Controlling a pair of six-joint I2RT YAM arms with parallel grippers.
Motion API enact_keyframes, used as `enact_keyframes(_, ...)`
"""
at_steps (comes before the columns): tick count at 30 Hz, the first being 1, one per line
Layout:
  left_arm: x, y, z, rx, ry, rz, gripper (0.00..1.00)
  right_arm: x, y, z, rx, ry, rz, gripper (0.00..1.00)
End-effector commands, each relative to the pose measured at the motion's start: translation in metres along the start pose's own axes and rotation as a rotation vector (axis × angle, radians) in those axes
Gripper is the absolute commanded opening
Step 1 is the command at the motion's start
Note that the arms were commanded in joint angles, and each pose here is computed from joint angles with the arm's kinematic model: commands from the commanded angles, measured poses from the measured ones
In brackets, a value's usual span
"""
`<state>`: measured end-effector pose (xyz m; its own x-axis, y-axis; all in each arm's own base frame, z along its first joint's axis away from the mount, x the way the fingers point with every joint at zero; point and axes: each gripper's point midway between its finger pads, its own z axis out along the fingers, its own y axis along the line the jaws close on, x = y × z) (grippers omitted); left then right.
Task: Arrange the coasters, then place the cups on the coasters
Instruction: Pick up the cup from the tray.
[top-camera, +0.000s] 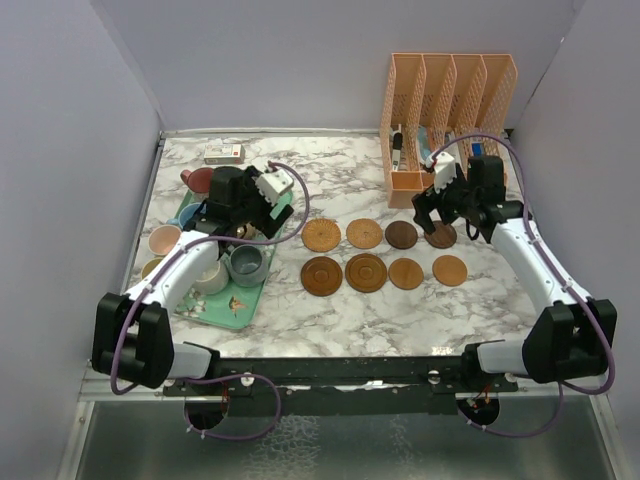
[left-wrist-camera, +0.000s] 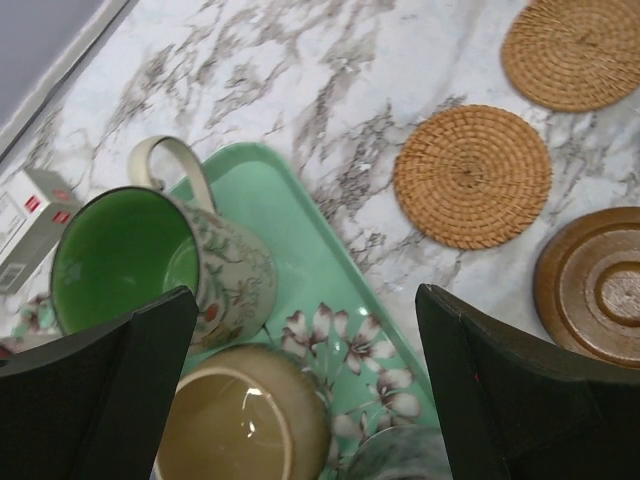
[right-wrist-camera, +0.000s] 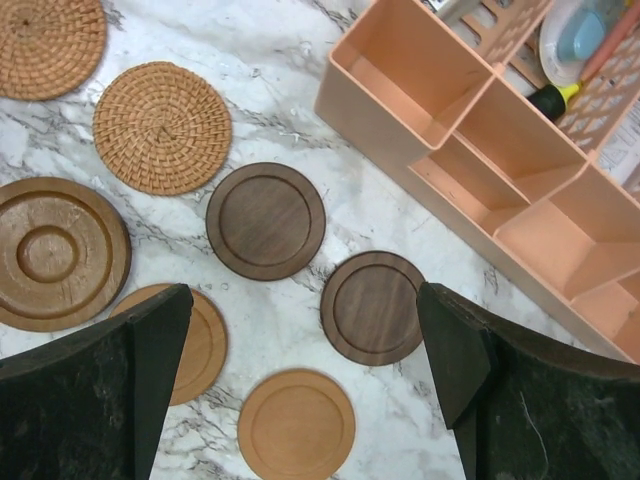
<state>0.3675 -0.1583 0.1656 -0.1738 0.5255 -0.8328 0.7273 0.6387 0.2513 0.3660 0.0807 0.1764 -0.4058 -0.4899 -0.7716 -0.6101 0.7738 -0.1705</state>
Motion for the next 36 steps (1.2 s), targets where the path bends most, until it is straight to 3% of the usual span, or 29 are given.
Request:
enact_keyframes(1,-0.022,0.040,-0.025,-0.123,-0.058,-0.106,0.96,-0.008,0.018,0.003,-0.092,-0.064,0.038,1.00)
enact_keyframes(12,0.004,0.095,-0.039,-0.226,0.006,-0.311,0.99,-0.008,0.025,-0.010,-0.085,-0.109,0.024,1.00)
enact_keyframes(24,0.011,0.129,-0.043,-0.287,0.068,-0.334,0.97,-0.014,0.032,-0.017,-0.112,-0.134,0.017,1.00)
enact_keyframes(36,0.044,0.080,-0.098,-0.168,0.264,-0.163,0.94,-0.009,0.034,-0.016,-0.122,-0.120,-0.005,0.99)
